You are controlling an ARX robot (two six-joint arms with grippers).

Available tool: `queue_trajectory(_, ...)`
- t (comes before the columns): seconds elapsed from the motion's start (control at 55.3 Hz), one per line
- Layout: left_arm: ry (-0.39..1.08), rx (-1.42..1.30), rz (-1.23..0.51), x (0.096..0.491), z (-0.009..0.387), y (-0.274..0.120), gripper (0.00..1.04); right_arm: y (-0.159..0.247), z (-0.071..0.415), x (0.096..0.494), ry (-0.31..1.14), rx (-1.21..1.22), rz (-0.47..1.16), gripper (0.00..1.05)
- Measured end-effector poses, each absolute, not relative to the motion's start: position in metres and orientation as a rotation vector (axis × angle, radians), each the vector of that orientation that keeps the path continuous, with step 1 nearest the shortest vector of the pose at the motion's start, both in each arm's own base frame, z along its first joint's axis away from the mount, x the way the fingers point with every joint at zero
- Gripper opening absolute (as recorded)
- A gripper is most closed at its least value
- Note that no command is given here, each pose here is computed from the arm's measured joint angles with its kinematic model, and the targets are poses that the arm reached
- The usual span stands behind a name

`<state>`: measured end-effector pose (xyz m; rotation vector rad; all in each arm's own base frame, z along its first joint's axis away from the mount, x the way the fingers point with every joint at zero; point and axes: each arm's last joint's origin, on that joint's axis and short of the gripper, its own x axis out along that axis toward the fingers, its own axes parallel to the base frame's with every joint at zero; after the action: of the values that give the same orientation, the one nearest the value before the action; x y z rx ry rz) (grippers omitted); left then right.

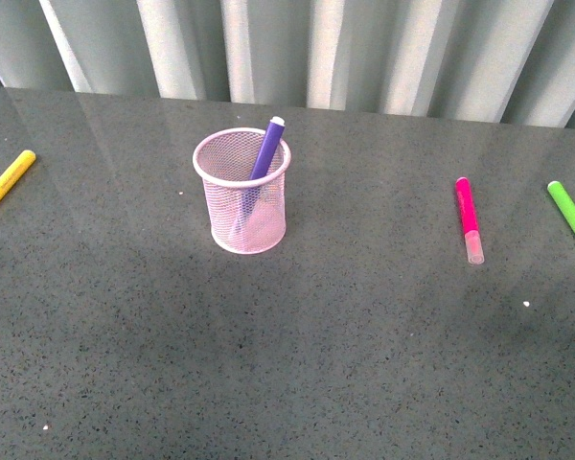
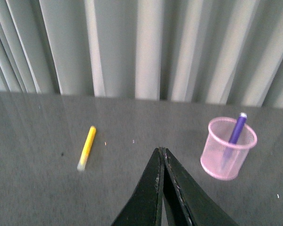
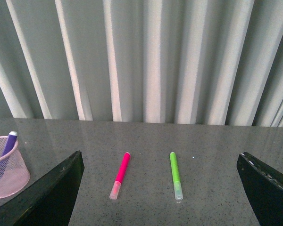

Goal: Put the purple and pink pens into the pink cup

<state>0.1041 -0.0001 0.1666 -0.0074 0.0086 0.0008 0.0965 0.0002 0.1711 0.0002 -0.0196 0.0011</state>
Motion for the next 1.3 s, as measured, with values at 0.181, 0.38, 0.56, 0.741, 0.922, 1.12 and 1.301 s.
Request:
queue_trajectory(0.181, -0.006, -0.007, -0.002, 0.097, 0.166, 0.0, 0.04, 0.0, 0.171, 0.096, -0.02, 0.0, 0.001, 0.98)
queue_trajectory(0.38, -0.006, -0.007, -0.002, 0.097, 0.166, 0.0, 0.09, 0.0, 0.171, 0.096, -0.02, 0.0, 0.001, 0.98)
queue_trajectory(0.56, -0.006, -0.007, -0.002, 0.097, 0.166, 0.0, 0.51, 0.0, 0.171, 0.096, -0.02, 0.0, 0.001, 0.98)
queue_trajectory(0.741, -0.006, -0.007, -0.002, 0.097, 0.166, 0.0, 0.87, 0.0, 0.171, 0.096, -0.02, 0.0, 0.001, 0.98)
queue_trajectory(0.922, -0.006, -0.005, -0.002, 0.097, 0.166, 0.0, 0.98, -0.002, 0.162, 0.109, 0.242, -0.043, -0.138, 0.98)
queue_trajectory(1.12, -0.006, -0.005, -0.002, 0.097, 0.166, 0.0, 0.98, -0.011, 0.174, 0.154, 0.298, -0.041, -0.168, 0.98)
queue_trajectory(1.301, -0.006, -0.004, -0.002, 0.097, 0.166, 0.0, 0.98, -0.014, 0.172, 0.209, 0.531, 0.075, -0.134, 0.98)
